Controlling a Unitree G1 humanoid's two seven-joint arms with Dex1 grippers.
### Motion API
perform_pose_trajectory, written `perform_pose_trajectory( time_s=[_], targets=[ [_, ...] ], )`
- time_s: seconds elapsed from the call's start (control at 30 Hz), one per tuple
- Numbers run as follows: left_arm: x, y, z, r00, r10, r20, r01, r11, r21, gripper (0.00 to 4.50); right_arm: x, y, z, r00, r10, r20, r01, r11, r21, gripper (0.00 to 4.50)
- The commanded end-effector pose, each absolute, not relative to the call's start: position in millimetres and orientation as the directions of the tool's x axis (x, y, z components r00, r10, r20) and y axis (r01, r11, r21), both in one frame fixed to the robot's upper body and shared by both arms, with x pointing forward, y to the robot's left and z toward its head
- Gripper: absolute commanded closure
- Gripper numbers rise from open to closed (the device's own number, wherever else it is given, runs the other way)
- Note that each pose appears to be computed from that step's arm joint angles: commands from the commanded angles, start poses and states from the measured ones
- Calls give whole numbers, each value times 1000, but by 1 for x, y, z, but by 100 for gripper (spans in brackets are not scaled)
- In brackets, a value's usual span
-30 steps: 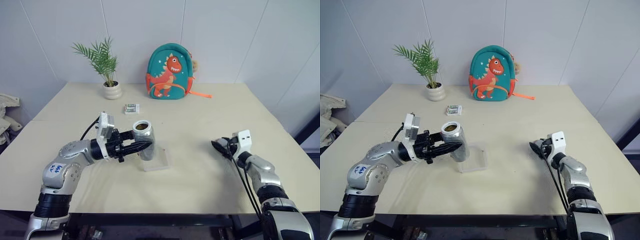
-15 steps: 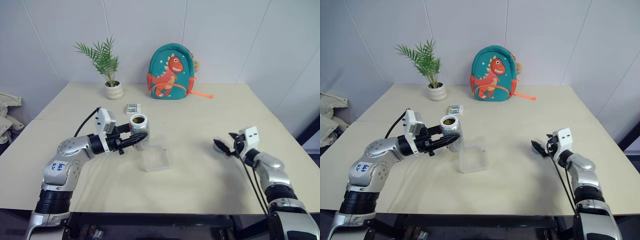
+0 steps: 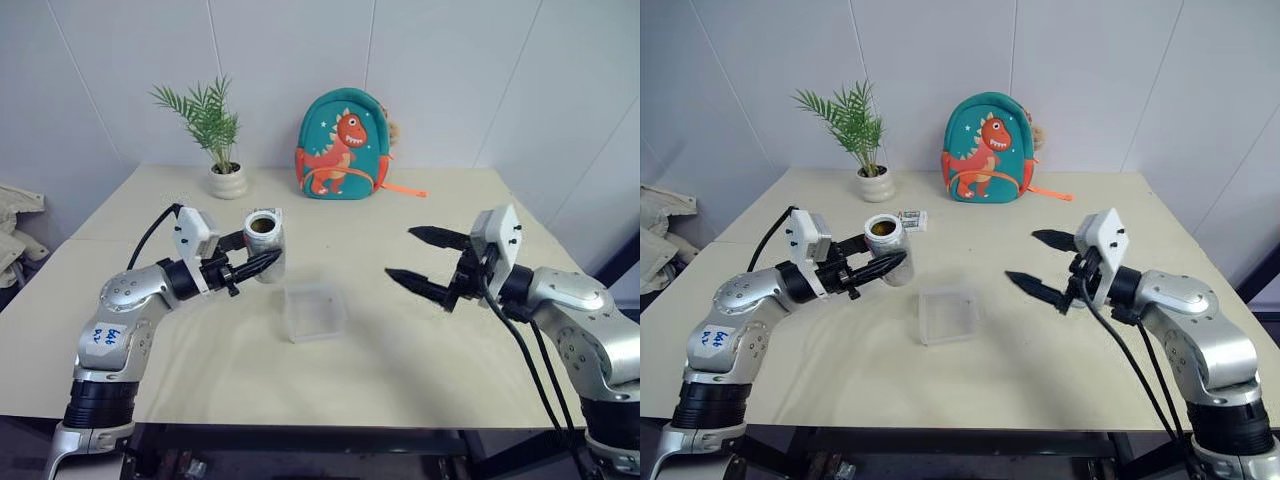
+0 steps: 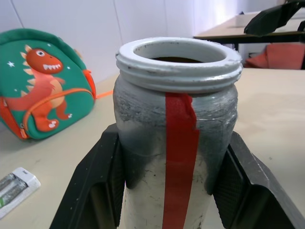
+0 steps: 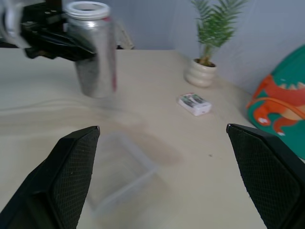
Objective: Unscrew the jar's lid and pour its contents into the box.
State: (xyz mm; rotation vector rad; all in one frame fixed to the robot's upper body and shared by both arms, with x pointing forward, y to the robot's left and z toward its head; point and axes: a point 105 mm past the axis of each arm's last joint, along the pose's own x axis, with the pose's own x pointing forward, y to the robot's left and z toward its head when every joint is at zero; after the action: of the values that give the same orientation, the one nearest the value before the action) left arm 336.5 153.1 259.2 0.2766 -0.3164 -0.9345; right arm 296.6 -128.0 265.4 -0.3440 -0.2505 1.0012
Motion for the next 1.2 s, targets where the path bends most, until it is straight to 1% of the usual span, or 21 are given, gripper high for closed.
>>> perform_pose_trajectory(
  time_s=[0.03, 0.1, 0.2, 0.27, 0.37, 0.57, 0.73, 0.9, 1.0, 1.07, 1.1, 1.13, 1.2],
  targets=[
    [338, 160, 257, 553, -819, 152, 733, 566, 378, 244, 287, -126, 268, 509, 860, 40, -771, 476, -423, 1],
    [342, 160, 248, 561, -816, 140, 741, 570, 354, 244, 284, -128, 267, 501, 865, 24, -783, 465, -413, 1],
    [345, 155, 235, 553, -827, 101, 759, 550, 349, 244, 288, -132, 272, 530, 847, 43, -760, 496, -420, 1],
    [352, 152, 228, 574, -814, 90, 736, 561, 379, 244, 291, -136, 273, 543, 838, 50, -753, 513, -412, 1],
    [365, 147, 222, 598, -799, 68, 720, 572, 393, 244, 287, -139, 272, 526, 849, 52, -773, 503, -387, 1],
    [381, 137, 219, 614, -789, 12, 693, 547, 470, 244, 273, -149, 271, 465, 884, 48, -821, 451, -349, 1],
    [383, 131, 219, 597, -802, -9, 698, 514, 498, 244, 267, -162, 258, 459, 888, -25, -839, 425, -340, 1],
    [386, 124, 218, 596, -802, -47, 693, 483, 535, 244, 271, -162, 255, 471, 882, -12, -835, 442, -330, 1],
    [389, 121, 227, 624, -780, -44, 624, 463, 630, 244, 273, -158, 253, 470, 883, -3, -836, 444, -322, 1],
    [395, 123, 251, 685, -728, 26, 470, 469, 747, 244, 274, -156, 252, 473, 881, 6, -835, 451, -315, 1],
    [395, 124, 263, 702, -709, 61, 376, 442, 815, 244, 275, -155, 251, 474, 881, 9, -835, 453, -313, 1],
    [396, 125, 269, 722, -689, 67, 300, 398, 867, 244, 276, -154, 251, 475, 880, 13, -835, 455, -309, 1],
    [397, 124, 273, 750, -659, 58, 118, 220, 968, 244, 278, -153, 250, 477, 879, 21, -835, 460, -303, 1]
  ],
)
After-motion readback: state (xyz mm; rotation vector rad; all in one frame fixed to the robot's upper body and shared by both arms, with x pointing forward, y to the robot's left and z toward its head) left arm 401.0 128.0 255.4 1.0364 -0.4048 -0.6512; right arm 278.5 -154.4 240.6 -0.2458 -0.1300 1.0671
